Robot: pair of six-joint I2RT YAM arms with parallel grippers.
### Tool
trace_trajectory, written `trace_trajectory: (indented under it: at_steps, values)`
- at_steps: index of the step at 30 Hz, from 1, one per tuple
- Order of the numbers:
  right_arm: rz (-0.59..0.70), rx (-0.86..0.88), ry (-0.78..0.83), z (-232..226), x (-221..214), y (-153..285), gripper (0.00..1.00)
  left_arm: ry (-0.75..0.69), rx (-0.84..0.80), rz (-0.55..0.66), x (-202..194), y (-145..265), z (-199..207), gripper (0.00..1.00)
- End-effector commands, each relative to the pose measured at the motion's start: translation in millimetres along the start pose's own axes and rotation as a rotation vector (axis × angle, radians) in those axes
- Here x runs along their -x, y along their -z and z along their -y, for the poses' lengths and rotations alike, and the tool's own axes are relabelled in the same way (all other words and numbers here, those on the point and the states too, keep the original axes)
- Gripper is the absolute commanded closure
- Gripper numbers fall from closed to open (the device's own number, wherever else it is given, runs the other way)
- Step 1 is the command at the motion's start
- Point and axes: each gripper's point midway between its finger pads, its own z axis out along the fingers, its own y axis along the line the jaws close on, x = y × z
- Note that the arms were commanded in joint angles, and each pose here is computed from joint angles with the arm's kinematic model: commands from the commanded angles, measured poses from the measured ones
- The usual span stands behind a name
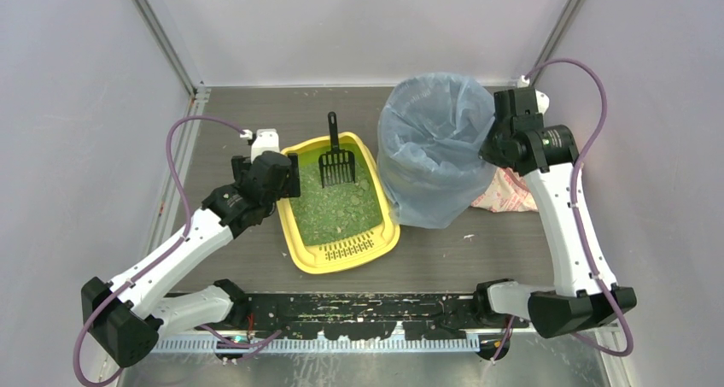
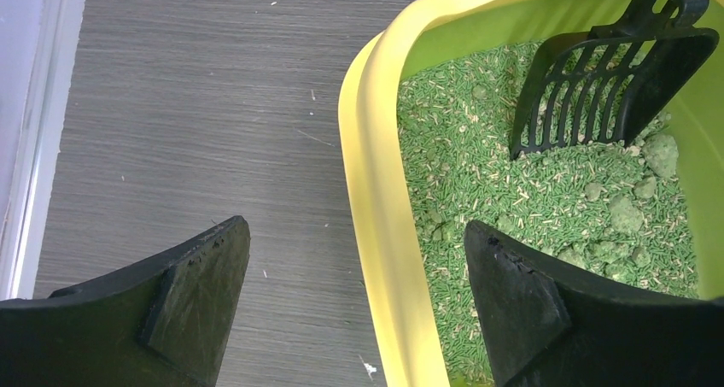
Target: Clean the litter box
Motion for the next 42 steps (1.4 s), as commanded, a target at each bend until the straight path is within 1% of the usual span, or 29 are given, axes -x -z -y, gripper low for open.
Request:
trace_trajectory:
  at_steps: [1,4,5,6,8,9,10,11,13,17,20,23,25,26,29,32,36,39,42]
  values:
    - [0.095,0.000,-0.030,17,9,26,0.99,0.037,-0.013,0.032,13,4,4,0.05]
    - [0.113,-0.014,-0.038,29,8,28,0.99,0.038,-0.014,0.030,13,5,4,0.05]
    - [0.116,-0.013,-0.036,30,7,28,0.96,0.040,-0.013,0.029,12,4,4,0.05]
    - [0.113,-0.005,-0.033,29,5,27,0.83,0.039,-0.012,0.028,12,4,4,0.05]
    - [0.094,0.021,-0.025,24,1,25,0.47,0.041,-0.012,0.021,10,4,4,0.05]
    - [0.088,0.030,-0.024,22,0,24,0.34,0.042,-0.012,0.017,9,3,4,0.05]
    - [0.088,0.031,-0.025,22,0,24,0.23,0.048,-0.012,0.015,8,3,4,0.05]
    - [0.096,0.030,-0.028,22,1,25,0.17,0.054,-0.012,0.015,7,4,4,0.05]
    - [0.137,0.022,-0.043,26,7,31,0.12,0.077,-0.002,0.018,5,6,0,0.05]
    - [0.275,0.066,-0.076,31,25,59,0.07,0.139,-0.061,0.016,3,14,5,0.06]
    - [0.415,0.169,-0.094,30,37,92,0.05,0.238,-0.128,-0.003,2,22,9,0.06]
    - [0.535,0.334,-0.093,18,42,123,0.05,0.364,-0.210,-0.012,4,27,9,0.08]
    - [0.568,0.477,-0.075,-1,40,139,0.05,0.445,-0.265,-0.013,4,29,9,0.10]
    - [0.564,0.546,-0.061,-11,37,144,0.05,0.483,-0.285,-0.005,6,30,7,0.11]
    - [0.496,0.733,-0.011,-45,28,155,0.05,0.553,-0.335,-0.005,5,31,3,0.13]
    - [0.408,0.840,0.006,-68,19,151,0.05,0.626,-0.389,-0.040,-2,23,3,0.14]
    - [0.385,0.880,0.019,-77,13,145,0.05,0.767,-0.470,-0.118,-19,8,0,0.17]
    - [0.390,0.884,0.044,-78,12,144,0.05,0.834,-0.436,-0.119,-31,-2,-15,0.20]
    - [0.382,0.913,0.069,-84,11,146,0.06,0.875,-0.415,-0.098,-34,-6,-27,0.22]
